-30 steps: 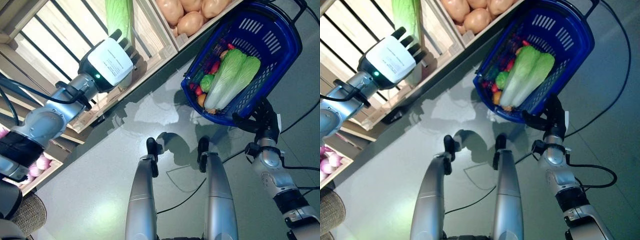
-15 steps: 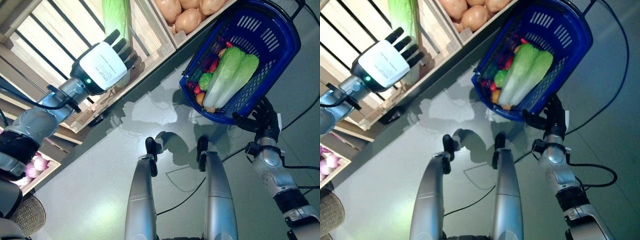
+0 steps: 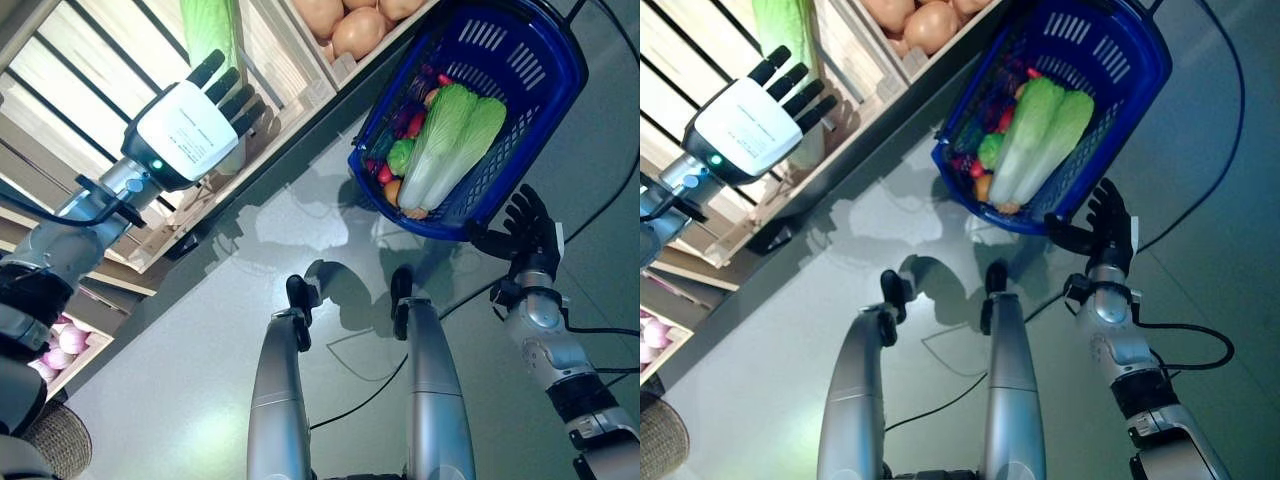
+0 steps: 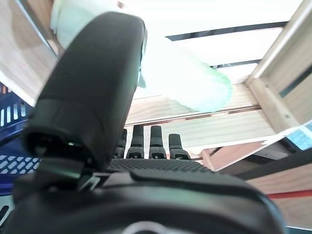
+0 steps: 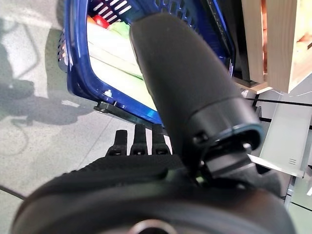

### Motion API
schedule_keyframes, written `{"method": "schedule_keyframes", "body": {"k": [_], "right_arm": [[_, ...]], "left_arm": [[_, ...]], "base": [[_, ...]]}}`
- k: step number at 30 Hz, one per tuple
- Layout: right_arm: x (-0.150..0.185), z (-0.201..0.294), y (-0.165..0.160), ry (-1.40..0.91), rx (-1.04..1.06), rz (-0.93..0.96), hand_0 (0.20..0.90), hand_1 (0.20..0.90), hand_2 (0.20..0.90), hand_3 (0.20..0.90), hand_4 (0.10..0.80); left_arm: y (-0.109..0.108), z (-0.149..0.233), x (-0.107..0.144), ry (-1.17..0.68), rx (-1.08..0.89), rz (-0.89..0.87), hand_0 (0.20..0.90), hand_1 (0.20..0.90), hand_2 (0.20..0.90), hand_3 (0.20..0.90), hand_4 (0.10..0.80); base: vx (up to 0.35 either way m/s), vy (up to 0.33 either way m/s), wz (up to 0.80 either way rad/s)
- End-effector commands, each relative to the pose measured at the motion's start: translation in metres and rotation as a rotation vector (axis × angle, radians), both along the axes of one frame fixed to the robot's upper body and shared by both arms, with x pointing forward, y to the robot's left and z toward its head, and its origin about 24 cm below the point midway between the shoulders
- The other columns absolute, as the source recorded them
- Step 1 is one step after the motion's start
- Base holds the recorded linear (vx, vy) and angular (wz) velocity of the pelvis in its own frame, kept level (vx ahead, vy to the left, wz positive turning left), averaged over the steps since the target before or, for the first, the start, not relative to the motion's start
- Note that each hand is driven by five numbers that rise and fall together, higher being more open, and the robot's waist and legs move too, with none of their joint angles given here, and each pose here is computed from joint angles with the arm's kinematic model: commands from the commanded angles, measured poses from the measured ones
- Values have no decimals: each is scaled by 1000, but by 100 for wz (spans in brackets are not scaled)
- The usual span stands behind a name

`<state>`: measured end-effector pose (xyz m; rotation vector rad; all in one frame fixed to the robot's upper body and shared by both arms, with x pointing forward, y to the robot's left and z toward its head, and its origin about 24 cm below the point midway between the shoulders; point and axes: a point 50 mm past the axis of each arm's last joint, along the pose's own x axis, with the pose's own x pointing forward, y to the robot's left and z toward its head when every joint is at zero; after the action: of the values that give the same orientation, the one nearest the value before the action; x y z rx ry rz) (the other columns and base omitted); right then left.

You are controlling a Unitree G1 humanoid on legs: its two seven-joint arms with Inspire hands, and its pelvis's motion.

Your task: Put vegetables into the basket

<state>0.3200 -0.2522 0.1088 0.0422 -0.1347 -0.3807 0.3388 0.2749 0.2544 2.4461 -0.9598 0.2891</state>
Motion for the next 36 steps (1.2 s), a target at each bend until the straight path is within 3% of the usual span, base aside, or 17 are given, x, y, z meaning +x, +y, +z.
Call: {"method": "schedule_keyframes", "body": {"k": [1, 4, 5, 6, 28, 36], "right_arm": [[-4, 53, -11, -192, -37, 1, 900, 900, 900, 900, 800], [-3, 54, -12, -195, -43, 1, 900, 900, 900, 900, 800], [-4, 54, -11, -193, -45, 4, 900, 900, 900, 900, 800], [-4, 53, -11, -191, -44, 6, 900, 900, 900, 900, 800], [-5, 54, -9, -197, -46, 27, 900, 900, 900, 900, 800], [-8, 47, -4, -196, -33, 25, 900, 900, 900, 900, 800]], "left_arm": [[-2, 46, -6, -201, -56, -29, 900, 900, 900, 900, 800], [-3, 51, -4, -207, -83, -11, 900, 900, 900, 900, 800], [-3, 53, -4, -212, -95, -8, 540, 540, 540, 540, 560], [-5, 55, -3, -211, -93, -10, 300, 300, 300, 300, 400], [-12, 59, -1, -233, -123, -41, 300, 300, 300, 300, 400], [-10, 63, -15, -353, -194, -212, 300, 300, 300, 300, 400]], "base": [[0, 0, 0], [14, 45, -3], [16, 45, -4], [13, 32, -3], [9, 10, -4], [15, -18, 0]]}}
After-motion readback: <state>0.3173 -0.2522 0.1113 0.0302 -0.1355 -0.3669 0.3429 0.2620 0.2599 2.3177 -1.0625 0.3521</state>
